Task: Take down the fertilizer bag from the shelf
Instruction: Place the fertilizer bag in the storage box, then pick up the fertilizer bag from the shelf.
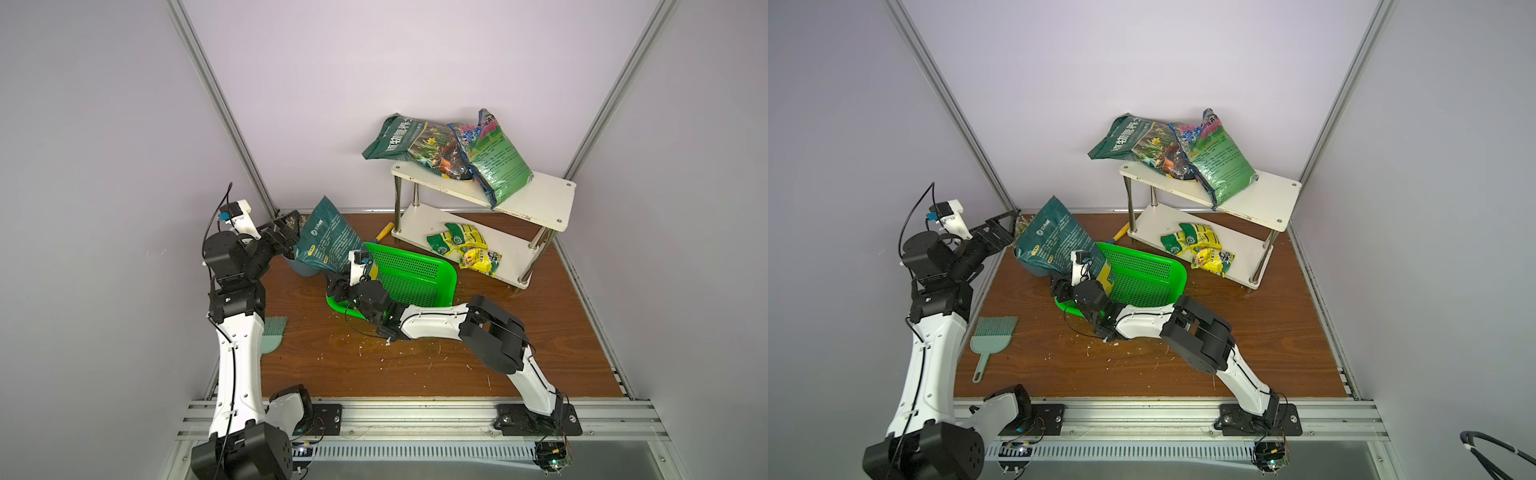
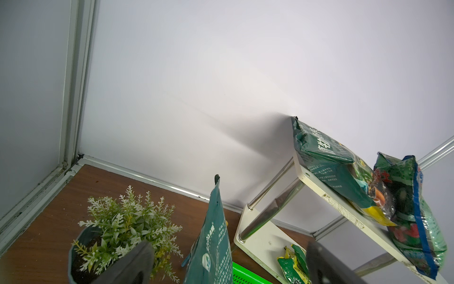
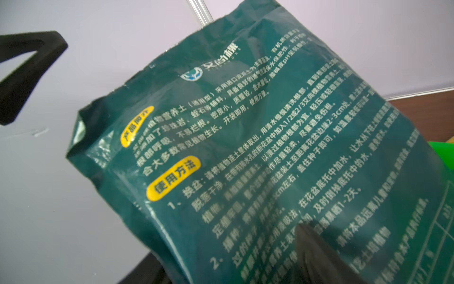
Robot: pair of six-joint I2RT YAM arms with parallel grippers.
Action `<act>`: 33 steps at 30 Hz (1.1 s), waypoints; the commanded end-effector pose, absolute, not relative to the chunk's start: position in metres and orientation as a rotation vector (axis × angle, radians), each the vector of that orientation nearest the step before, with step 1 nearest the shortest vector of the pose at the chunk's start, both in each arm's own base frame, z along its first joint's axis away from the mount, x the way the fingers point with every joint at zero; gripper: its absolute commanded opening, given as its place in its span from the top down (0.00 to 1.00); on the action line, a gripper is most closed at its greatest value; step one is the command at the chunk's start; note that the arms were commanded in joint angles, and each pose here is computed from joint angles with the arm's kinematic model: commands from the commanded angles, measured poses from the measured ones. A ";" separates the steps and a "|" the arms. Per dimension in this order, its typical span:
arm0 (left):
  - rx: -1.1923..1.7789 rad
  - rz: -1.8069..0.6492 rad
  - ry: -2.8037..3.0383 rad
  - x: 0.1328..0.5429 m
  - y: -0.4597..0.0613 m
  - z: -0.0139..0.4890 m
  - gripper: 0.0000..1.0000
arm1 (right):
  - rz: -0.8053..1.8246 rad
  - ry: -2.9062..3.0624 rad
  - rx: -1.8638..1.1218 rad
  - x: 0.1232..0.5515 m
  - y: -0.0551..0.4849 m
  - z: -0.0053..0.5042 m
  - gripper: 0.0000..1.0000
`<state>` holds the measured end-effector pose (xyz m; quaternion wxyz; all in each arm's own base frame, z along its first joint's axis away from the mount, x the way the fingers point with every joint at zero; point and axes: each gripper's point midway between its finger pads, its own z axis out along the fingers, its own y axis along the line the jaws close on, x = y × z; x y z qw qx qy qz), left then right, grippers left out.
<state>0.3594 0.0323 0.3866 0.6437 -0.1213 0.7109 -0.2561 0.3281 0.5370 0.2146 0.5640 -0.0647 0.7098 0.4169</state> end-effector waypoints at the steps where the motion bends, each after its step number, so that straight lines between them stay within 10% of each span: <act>1: -0.268 -0.578 1.599 0.358 0.037 0.390 0.00 | 0.984 1.562 -0.167 0.319 0.512 0.291 0.19; 19: -0.300 -0.596 1.585 0.359 0.048 0.387 0.00 | 0.078 1.449 -0.166 0.326 0.288 0.549 0.13; 33: -0.303 -0.611 1.575 0.357 0.049 0.387 0.00 | -0.384 1.635 -0.173 0.425 0.248 0.522 0.17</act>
